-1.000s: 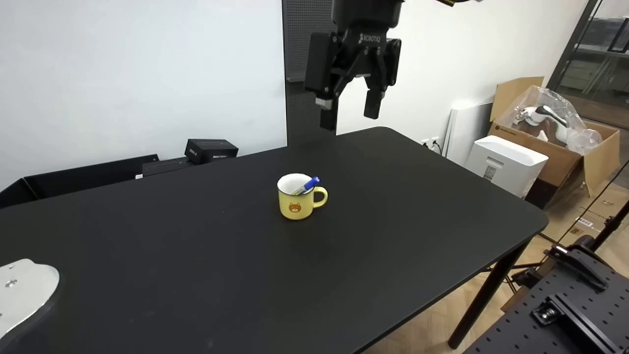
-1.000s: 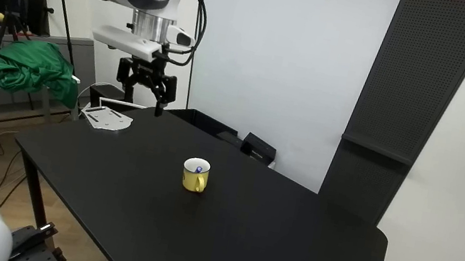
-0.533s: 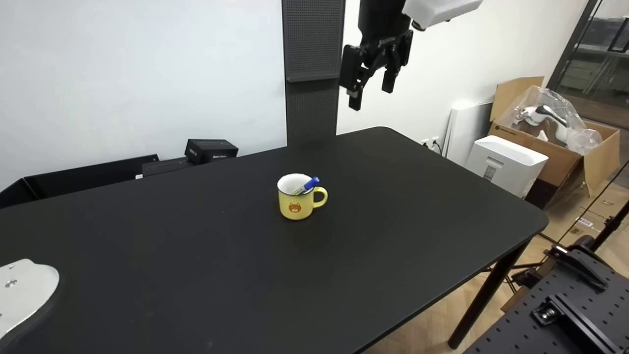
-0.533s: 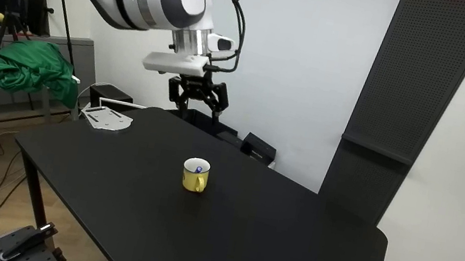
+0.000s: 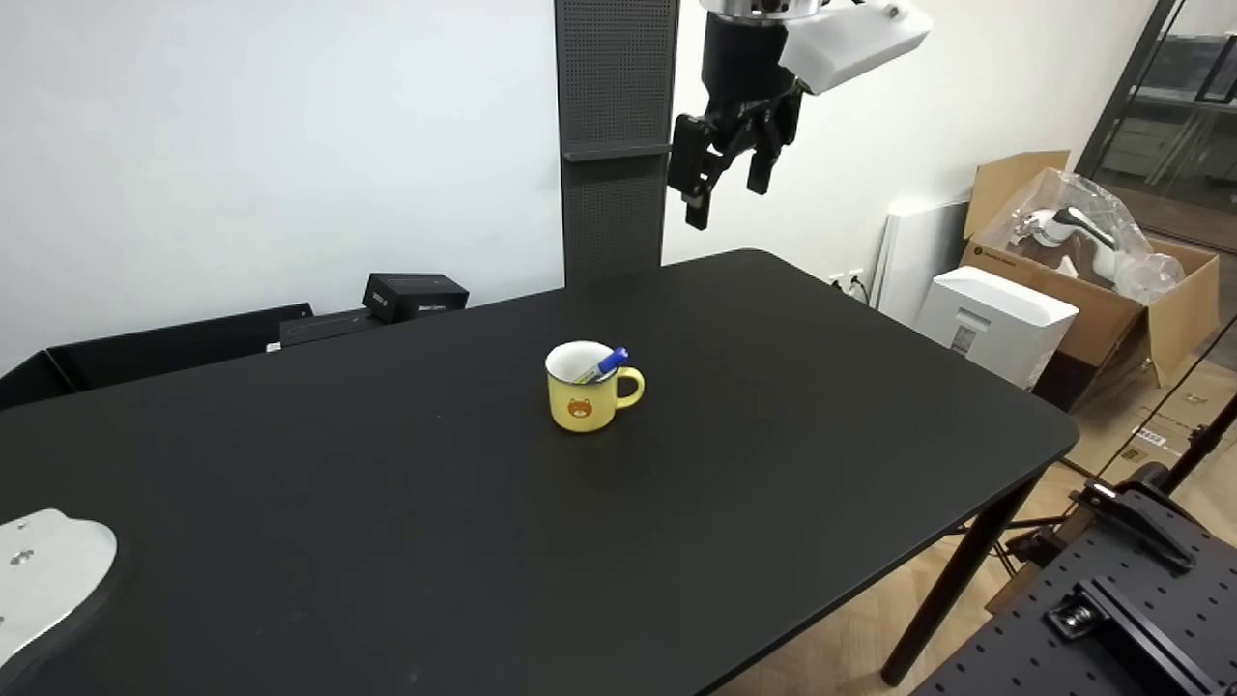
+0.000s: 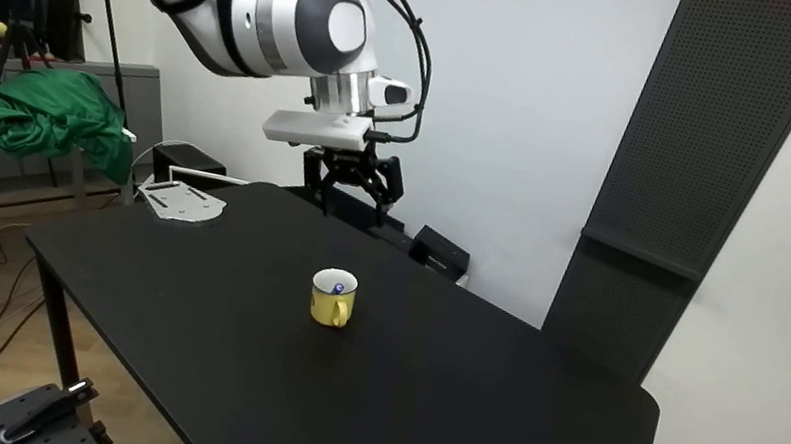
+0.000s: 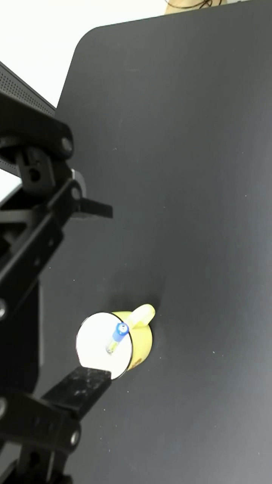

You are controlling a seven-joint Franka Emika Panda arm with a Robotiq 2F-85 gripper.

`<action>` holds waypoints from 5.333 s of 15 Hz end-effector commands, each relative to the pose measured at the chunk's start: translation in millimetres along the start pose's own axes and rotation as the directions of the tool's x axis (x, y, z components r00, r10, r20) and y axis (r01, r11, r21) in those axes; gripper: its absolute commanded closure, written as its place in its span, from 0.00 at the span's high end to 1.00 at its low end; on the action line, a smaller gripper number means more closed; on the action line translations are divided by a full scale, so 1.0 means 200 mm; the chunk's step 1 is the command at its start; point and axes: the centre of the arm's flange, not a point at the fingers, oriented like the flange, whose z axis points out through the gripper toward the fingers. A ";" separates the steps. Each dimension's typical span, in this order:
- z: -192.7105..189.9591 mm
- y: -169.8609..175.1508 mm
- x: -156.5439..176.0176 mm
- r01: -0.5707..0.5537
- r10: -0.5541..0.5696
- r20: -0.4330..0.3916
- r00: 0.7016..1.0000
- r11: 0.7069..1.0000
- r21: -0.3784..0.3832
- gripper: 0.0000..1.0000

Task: Remove the marker from the cup and put it on the table

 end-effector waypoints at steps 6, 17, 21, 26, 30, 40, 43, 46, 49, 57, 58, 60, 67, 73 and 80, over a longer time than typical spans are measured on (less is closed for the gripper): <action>0.45 0.06 0.22 0.059 -0.067 0.111 0.992 0.996 0.068 1.00; 0.65 -0.19 0.35 0.234 -0.252 0.122 0.960 0.961 0.145 1.00; 0.74 -0.24 0.37 0.264 -0.276 0.100 0.956 0.957 0.120 1.00; 0.85 -0.30 0.40 0.307 -0.316 0.098 0.944 0.947 0.099 1.00; 0.91 -0.34 0.40 0.335 -0.345 0.097 0.934 0.936 0.104 0.75; 0.96 -0.35 0.42 0.342 -0.352 0.088 0.932 0.933 0.115 0.11; 0.96 -0.35 0.42 0.344 -0.355 0.087 0.931 0.932 0.114 0.05; 0.95 -0.35 0.42 0.351 -0.362 0.082 0.929 0.929 0.119 0.05; 0.86 -0.36 0.40 0.363 -0.371 0.067 0.926 0.926 0.101 0.05; 0.45 -0.33 0.37 0.354 -0.354 -0.013 0.935 0.935 0.022 0.05; 0.40 -0.32 0.36 0.346 -0.345 -0.025 0.938 0.938 0.014 0.05; 0.31 -0.30 0.33 0.325 -0.325 -0.048 0.944 0.946 -0.022 0.05; 0.27 -0.13 0.26 0.127 -0.148 -0.107 0.983 0.975 -0.182 0.05; 0.50 -0.02 0.26 0.099 -0.107 -0.054 0.993 0.986 -0.137 0.05; 0.79 0.02 0.26 0.109 -0.109 -0.032 0.993 0.994 -0.010 0.05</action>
